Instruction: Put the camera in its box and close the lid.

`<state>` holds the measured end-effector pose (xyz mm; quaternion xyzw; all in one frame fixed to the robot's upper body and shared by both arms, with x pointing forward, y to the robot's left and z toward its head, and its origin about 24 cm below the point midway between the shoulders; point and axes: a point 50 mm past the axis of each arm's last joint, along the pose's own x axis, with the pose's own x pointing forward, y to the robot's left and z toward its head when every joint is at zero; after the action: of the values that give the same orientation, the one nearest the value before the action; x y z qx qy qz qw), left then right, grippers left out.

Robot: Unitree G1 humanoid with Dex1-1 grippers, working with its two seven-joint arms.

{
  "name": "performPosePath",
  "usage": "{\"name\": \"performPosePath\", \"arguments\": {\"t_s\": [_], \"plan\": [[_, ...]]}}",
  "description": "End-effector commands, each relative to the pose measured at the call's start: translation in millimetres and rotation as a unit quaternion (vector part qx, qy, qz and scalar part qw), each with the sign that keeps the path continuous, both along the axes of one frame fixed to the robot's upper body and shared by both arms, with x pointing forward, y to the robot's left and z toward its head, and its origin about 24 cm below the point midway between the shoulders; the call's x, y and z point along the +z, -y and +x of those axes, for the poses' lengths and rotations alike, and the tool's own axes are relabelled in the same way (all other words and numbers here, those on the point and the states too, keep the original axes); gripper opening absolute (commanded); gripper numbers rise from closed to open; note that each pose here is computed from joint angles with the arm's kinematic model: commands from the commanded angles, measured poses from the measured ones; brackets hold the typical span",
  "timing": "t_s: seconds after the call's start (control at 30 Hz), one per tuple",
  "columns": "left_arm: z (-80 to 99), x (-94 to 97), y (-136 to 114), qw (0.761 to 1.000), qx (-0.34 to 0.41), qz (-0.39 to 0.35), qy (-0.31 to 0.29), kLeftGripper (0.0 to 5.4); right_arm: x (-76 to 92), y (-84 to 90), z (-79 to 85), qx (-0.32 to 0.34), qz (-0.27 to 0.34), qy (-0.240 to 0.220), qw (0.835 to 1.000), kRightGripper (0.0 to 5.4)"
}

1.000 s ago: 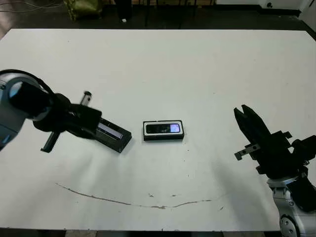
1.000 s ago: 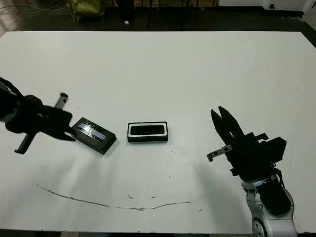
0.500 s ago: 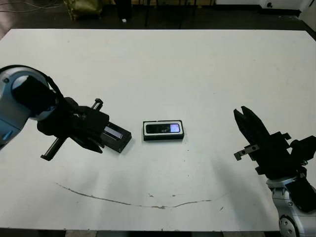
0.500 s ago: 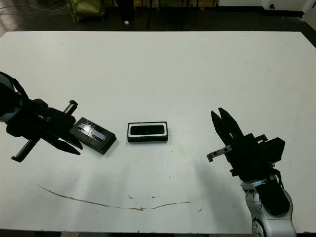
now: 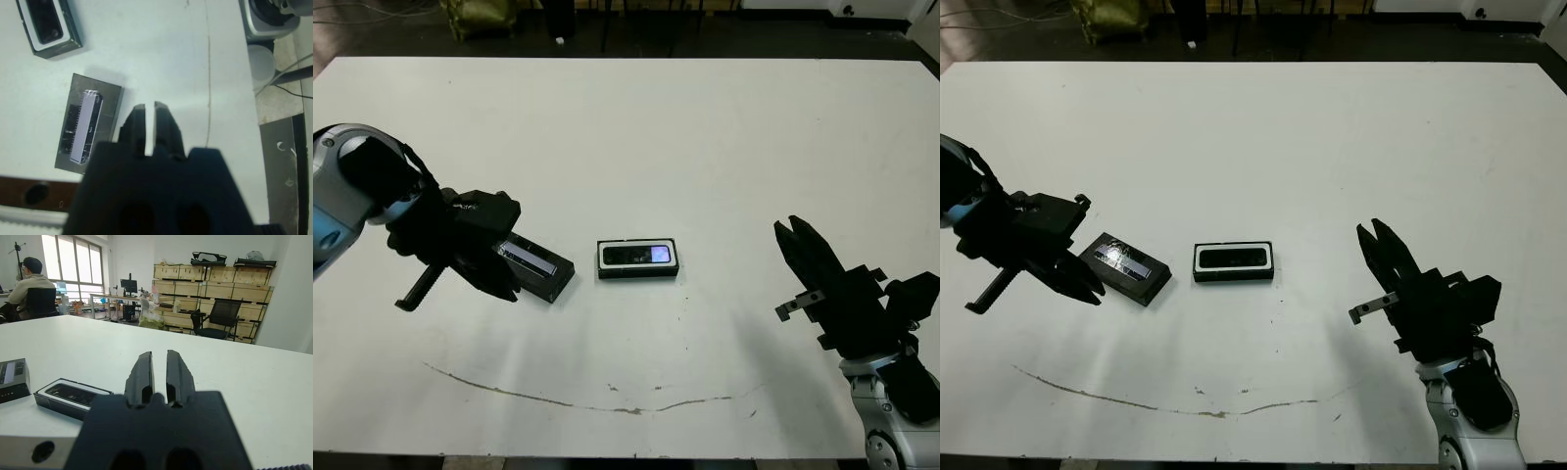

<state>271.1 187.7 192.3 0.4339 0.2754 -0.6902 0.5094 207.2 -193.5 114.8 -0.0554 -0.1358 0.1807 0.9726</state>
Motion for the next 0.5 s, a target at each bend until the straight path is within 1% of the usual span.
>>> {"name": "performPosePath", "arguments": {"t_s": [0.03,0.37,0.5], "plan": [[0.6,-6.1,2.0,1.0,-0.011,0.01,-0.007,0.0,-5.7,1.0,-2.2,-0.007,-0.001,-0.018,1.0,0.02],[1.9,-18.9,8.6,0.999,-0.029,0.02,-0.021,0.0,-5.7,-1.2,-4.0,-0.008,-0.001,-0.025,1.0,0.02],[1.9,-25.4,9.5,0.998,-0.017,0.042,-0.031,0.0,-6.2,-1.5,-4.2,-0.009,-0.002,-0.027,1.0,0.02]]}}
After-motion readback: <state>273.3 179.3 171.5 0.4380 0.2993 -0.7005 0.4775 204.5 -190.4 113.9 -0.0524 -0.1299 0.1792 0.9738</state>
